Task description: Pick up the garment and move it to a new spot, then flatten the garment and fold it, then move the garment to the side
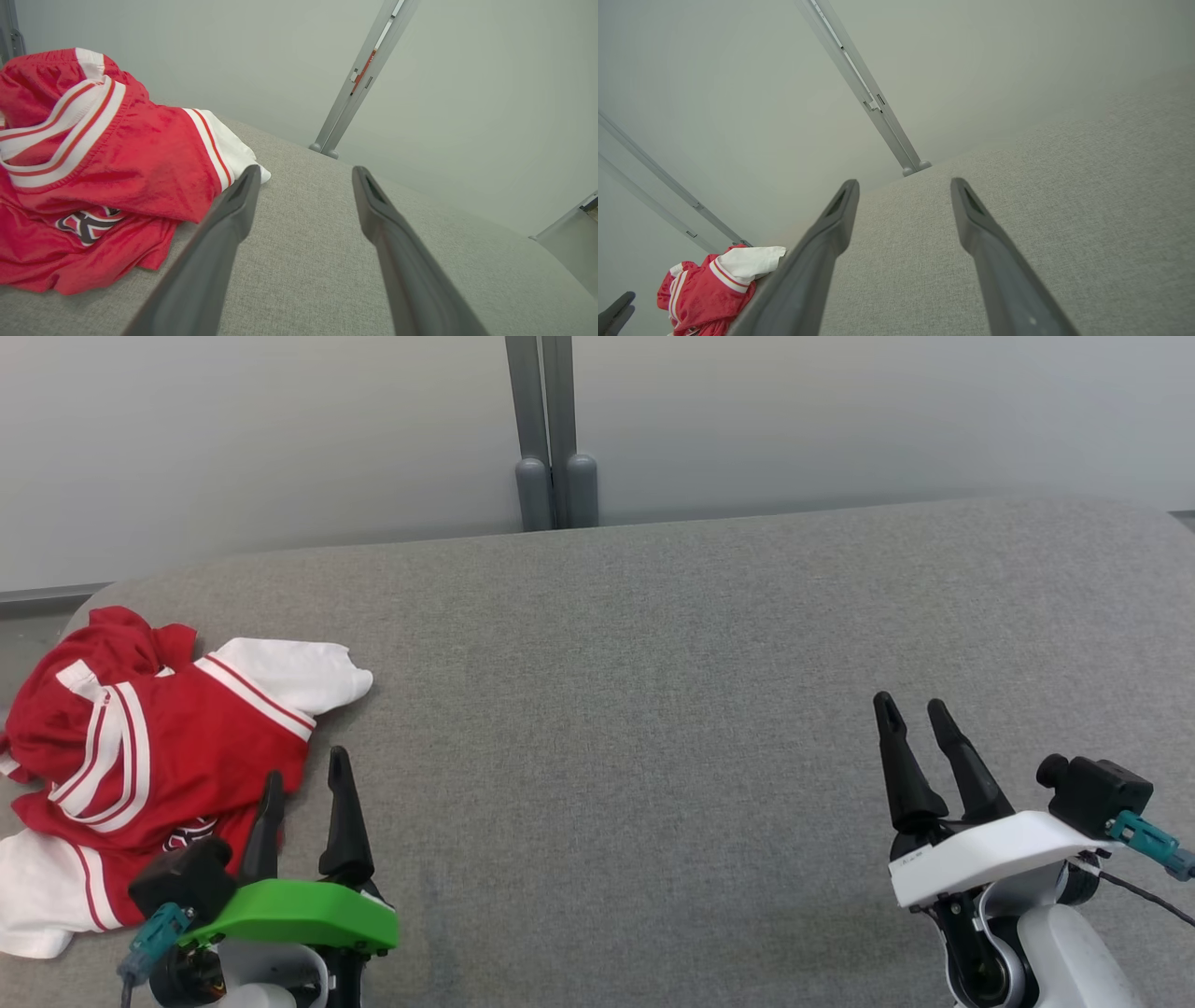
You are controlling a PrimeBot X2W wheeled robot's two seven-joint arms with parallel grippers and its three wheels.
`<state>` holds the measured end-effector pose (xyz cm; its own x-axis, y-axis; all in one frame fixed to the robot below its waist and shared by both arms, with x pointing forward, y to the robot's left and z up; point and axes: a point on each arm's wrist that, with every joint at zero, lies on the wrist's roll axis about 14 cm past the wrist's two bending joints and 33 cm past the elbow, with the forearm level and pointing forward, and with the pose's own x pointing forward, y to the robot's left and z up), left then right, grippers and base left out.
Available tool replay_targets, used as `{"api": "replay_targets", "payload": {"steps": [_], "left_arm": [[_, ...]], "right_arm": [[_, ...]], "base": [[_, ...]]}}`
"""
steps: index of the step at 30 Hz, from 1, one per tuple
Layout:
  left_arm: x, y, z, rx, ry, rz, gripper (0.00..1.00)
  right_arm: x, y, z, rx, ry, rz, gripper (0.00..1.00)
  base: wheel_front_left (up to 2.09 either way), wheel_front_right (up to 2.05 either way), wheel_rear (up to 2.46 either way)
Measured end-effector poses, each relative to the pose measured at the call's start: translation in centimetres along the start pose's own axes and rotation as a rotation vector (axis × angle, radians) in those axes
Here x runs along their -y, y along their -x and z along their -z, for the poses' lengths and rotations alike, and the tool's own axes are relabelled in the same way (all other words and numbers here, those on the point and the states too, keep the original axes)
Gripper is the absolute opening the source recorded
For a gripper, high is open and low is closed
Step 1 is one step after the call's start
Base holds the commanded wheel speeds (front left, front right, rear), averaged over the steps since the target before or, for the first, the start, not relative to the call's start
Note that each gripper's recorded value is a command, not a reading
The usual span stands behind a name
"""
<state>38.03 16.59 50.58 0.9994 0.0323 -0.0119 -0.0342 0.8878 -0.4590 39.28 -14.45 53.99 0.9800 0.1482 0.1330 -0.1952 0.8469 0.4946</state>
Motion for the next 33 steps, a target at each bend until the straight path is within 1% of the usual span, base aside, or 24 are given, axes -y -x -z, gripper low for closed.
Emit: {"api": "replay_targets", "payload": {"steps": [22,33], "left_arm": [[1.6,0.0,-0.9,0.069,-0.215,0.057,1.00],[2.3,-0.1,-1.1,0.097,-0.301,0.083,1.00]], "right_arm": [[-1.6,-0.5,-0.1,0.022,0.190,-0.074,1.00],[-2.4,-0.7,-0.1,0.031,0.267,-0.108,1.00]], "base": [[0.00,0.00,0.00],[0.00,0.00,0.00]]}}
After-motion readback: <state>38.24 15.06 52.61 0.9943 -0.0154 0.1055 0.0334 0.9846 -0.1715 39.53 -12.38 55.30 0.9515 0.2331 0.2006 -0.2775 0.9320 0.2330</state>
